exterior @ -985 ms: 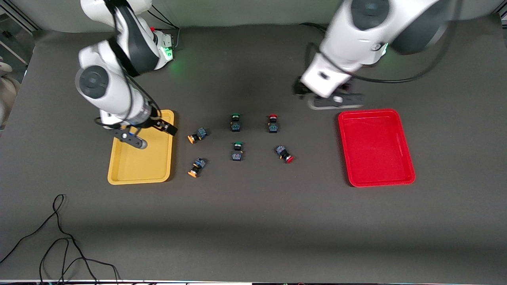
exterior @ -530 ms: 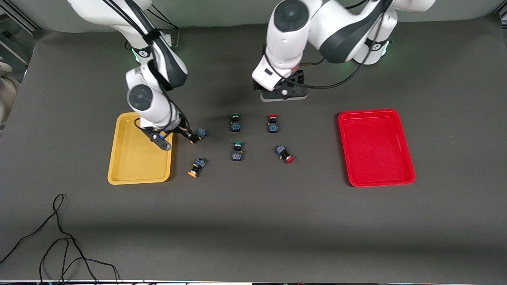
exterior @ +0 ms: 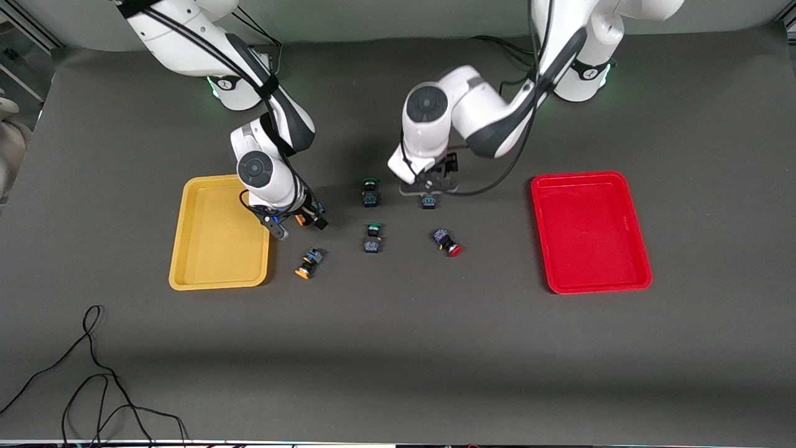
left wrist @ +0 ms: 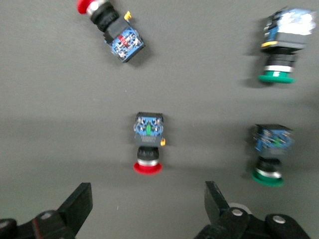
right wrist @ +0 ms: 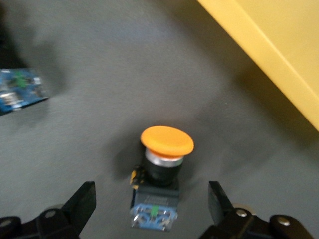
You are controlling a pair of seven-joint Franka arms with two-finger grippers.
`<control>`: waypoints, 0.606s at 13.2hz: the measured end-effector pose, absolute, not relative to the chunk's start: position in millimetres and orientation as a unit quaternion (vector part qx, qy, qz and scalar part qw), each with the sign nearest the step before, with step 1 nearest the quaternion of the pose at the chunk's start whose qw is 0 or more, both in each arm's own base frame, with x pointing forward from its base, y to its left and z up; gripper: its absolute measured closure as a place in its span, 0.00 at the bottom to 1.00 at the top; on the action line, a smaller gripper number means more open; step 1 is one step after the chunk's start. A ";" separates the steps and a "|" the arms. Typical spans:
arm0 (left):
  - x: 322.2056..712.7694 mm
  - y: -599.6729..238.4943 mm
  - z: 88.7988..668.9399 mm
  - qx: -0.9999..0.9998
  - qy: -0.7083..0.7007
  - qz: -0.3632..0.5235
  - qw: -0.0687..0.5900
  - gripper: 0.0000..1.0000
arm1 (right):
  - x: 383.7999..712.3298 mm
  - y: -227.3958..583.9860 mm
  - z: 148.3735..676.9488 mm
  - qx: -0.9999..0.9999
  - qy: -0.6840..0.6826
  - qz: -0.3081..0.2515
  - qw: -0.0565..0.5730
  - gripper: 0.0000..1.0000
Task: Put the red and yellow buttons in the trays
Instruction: 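Grasp a yellow button with the right gripper while the left gripper grasps red, then place the yellow button in the yellow tray while the left gripper places red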
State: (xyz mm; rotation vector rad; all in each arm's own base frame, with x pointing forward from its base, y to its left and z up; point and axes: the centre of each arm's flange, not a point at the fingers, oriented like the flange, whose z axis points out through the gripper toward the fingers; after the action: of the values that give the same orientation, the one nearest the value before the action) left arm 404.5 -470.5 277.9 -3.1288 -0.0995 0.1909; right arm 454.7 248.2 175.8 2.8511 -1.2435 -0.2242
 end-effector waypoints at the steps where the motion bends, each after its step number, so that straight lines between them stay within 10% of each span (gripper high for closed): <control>1: 406.4 -468.3 263.2 -0.997 -0.033 0.064 0.003 0.00 | 453.0 247.4 170.7 0.914 -0.399 -0.073 0.013 0.00; 3: 410.9 -463.6 244.6 -0.997 -0.032 0.063 0.008 0.00 | 452.9 247.2 167.2 0.913 -0.400 -0.073 0.013 0.07; 8: 416.2 -456.1 200.1 -0.998 -0.029 0.062 0.007 0.00 | 457.7 248.0 175.7 0.914 -0.401 -0.067 0.006 0.59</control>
State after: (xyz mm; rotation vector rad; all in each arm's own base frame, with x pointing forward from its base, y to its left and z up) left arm 416.2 -456.1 200.1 -3.1196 -0.0917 0.1946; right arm 457.7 248.0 175.7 2.8597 -1.2554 -0.2090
